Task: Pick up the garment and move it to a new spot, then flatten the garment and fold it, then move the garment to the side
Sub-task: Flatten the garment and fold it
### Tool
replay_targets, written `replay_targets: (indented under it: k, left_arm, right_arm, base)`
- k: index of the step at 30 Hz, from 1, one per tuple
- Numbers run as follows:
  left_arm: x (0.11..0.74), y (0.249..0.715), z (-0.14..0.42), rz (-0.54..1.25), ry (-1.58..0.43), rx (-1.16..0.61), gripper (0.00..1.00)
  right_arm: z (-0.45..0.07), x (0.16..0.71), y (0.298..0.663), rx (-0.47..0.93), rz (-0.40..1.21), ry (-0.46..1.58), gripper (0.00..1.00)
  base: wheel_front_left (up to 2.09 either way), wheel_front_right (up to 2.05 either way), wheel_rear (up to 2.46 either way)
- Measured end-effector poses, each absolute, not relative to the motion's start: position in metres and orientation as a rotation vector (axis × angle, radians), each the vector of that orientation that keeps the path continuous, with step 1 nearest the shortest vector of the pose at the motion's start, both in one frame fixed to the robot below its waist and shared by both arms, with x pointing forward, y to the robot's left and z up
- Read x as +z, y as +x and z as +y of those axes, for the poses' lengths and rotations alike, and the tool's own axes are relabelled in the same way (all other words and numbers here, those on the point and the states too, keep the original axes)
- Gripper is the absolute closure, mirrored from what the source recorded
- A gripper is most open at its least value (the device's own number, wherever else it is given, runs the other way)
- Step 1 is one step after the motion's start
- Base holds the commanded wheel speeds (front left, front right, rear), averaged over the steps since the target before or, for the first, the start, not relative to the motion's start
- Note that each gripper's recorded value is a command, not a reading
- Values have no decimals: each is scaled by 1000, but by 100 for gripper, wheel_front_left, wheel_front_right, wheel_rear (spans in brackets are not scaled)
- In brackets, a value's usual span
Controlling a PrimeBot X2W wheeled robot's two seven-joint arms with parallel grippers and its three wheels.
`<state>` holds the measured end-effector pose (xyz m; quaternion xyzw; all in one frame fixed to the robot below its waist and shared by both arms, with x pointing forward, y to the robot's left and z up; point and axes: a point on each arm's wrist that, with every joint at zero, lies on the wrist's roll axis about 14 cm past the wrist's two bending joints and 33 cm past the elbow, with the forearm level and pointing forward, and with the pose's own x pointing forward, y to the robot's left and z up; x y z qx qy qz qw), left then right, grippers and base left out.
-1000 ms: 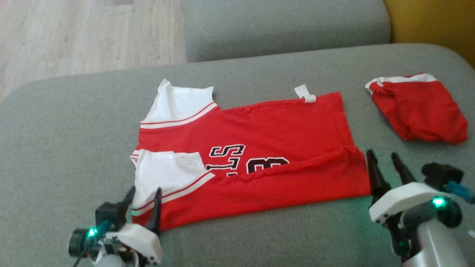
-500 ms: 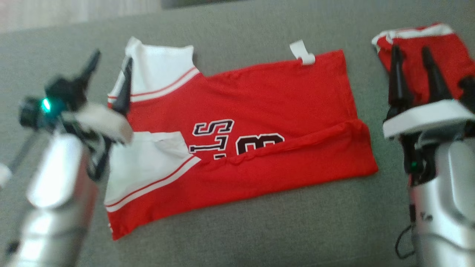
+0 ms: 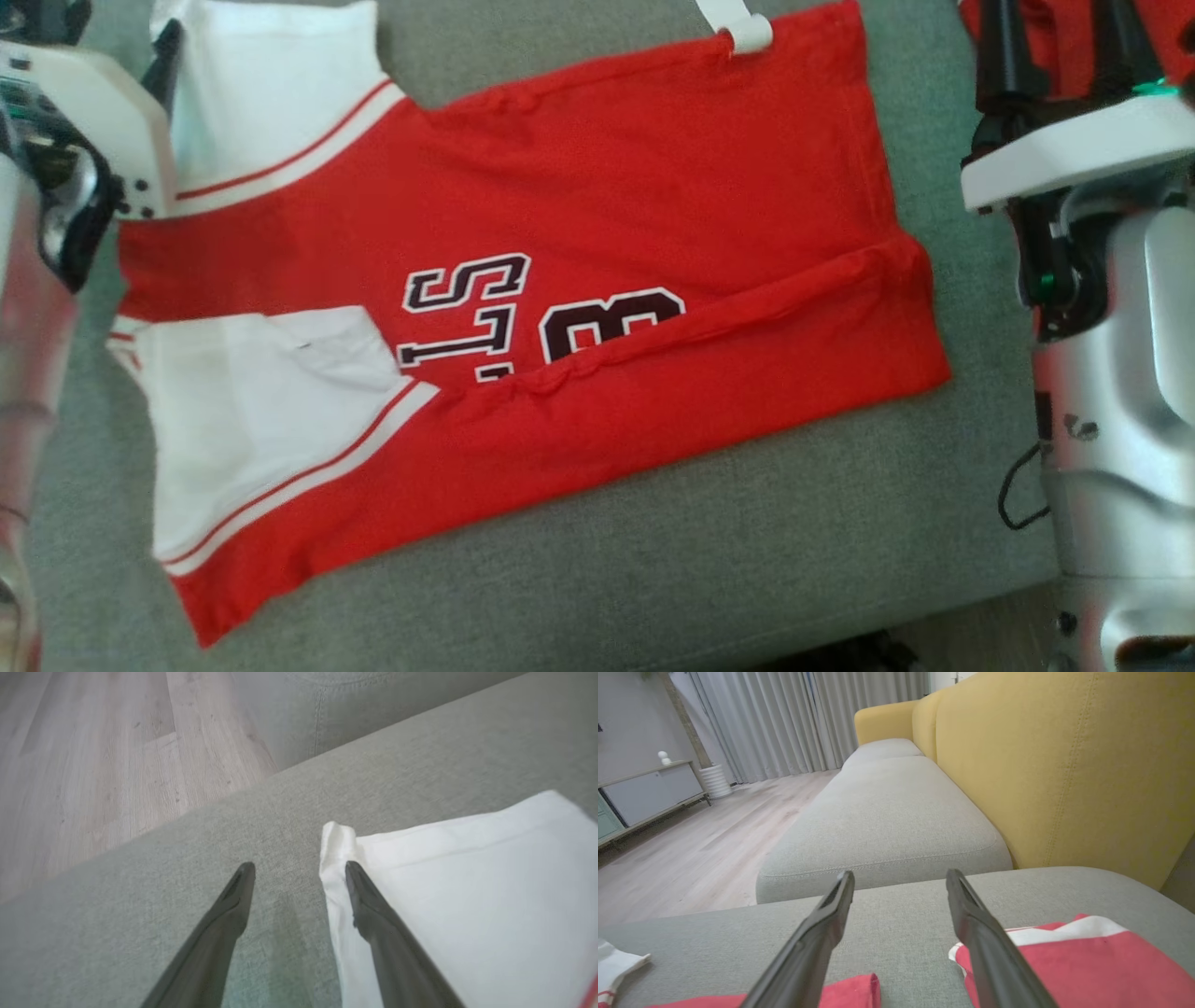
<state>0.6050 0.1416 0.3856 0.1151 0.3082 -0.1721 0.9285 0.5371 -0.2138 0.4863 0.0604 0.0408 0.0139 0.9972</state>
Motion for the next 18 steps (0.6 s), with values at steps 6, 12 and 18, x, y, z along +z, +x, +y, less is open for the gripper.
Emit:
replay_targets:
  k: [6,12,18]
  left_arm:
    - [356,618,140,713,239,-362,0]
    - [352,623,127,726,203,-388,0]
    - [353,616,124,739,182,-400,0]
  right_arm:
    - [-223,466,540,10,117,104,0]
    - [-228,457,538,-2,137,99,0]
    - [-229,459,536,-4,141,98,0]
  base:
    - [0,0,0]
    - [0,0,0]
    - [0,0,0]
